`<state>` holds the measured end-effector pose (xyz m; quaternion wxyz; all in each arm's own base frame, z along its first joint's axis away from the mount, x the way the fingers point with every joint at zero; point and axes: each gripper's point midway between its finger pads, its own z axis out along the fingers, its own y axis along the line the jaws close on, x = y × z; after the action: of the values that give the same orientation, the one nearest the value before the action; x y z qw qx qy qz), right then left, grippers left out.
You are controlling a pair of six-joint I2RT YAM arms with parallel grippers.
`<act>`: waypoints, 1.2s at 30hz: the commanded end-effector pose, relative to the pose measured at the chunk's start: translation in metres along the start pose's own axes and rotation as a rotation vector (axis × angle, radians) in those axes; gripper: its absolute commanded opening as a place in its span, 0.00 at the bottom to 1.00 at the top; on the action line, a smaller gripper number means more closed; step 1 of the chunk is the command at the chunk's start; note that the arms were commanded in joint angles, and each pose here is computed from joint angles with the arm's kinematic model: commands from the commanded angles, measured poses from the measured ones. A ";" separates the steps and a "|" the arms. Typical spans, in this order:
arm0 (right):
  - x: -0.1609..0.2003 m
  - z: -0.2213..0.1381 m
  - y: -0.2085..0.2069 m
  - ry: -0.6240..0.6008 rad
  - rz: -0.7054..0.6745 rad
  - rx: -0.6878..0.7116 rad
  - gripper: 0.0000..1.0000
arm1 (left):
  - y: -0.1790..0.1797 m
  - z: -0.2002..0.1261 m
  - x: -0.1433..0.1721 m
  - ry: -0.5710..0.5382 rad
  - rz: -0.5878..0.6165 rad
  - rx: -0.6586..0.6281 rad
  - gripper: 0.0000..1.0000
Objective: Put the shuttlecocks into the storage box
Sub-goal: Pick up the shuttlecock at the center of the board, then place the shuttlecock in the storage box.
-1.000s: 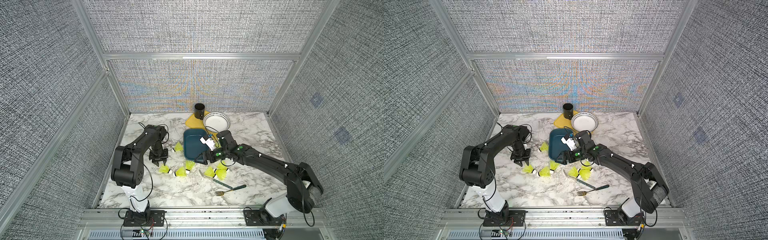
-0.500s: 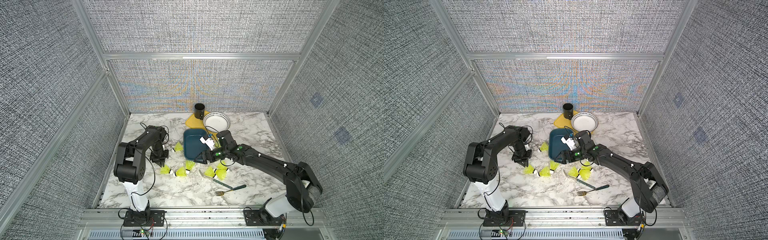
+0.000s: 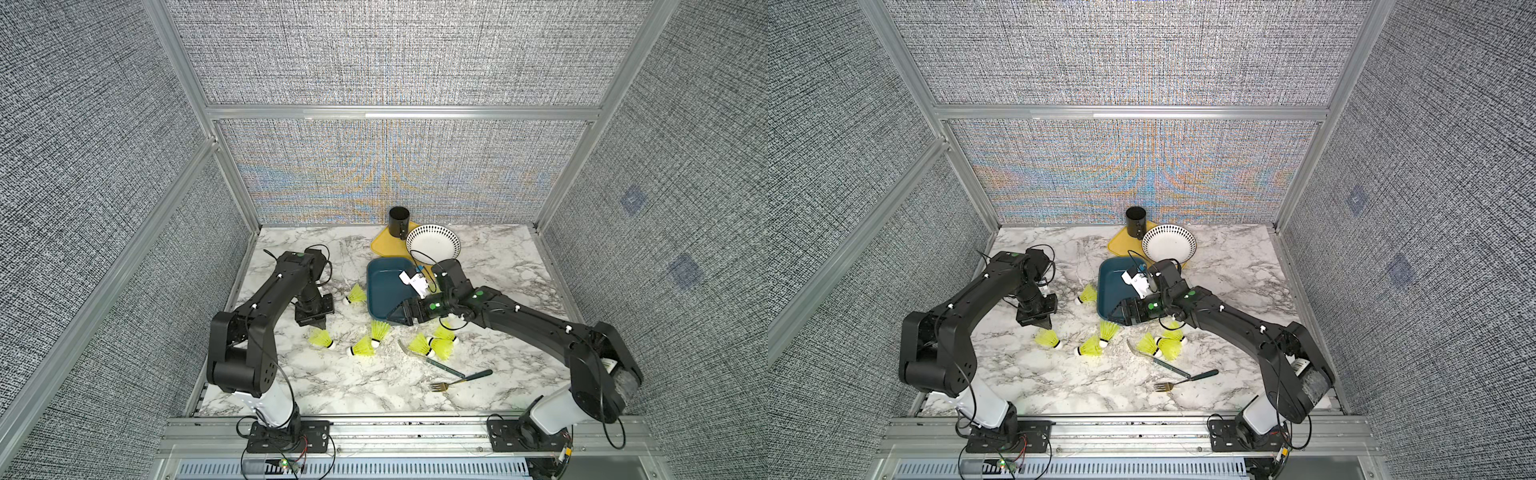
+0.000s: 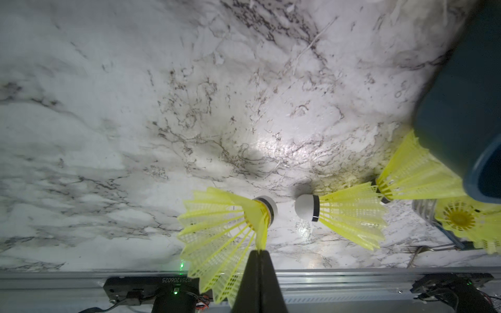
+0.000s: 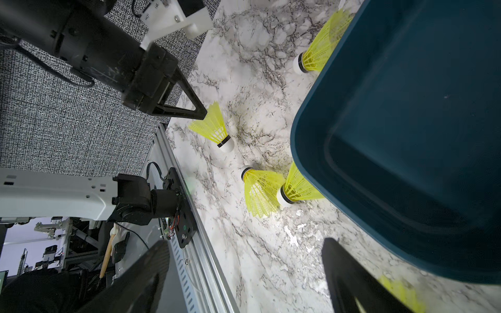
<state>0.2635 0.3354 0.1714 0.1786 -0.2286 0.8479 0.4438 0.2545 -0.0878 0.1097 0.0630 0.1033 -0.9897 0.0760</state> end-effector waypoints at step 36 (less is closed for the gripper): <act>-0.069 -0.113 -0.076 -0.512 0.304 0.254 0.90 | -0.182 -0.063 -0.078 -0.776 -1.065 0.789 0.02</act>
<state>0.3481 0.2178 0.2104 0.3384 0.0343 0.8558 0.3898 0.3629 -0.2338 0.1777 -0.2988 0.5454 -0.7196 0.3089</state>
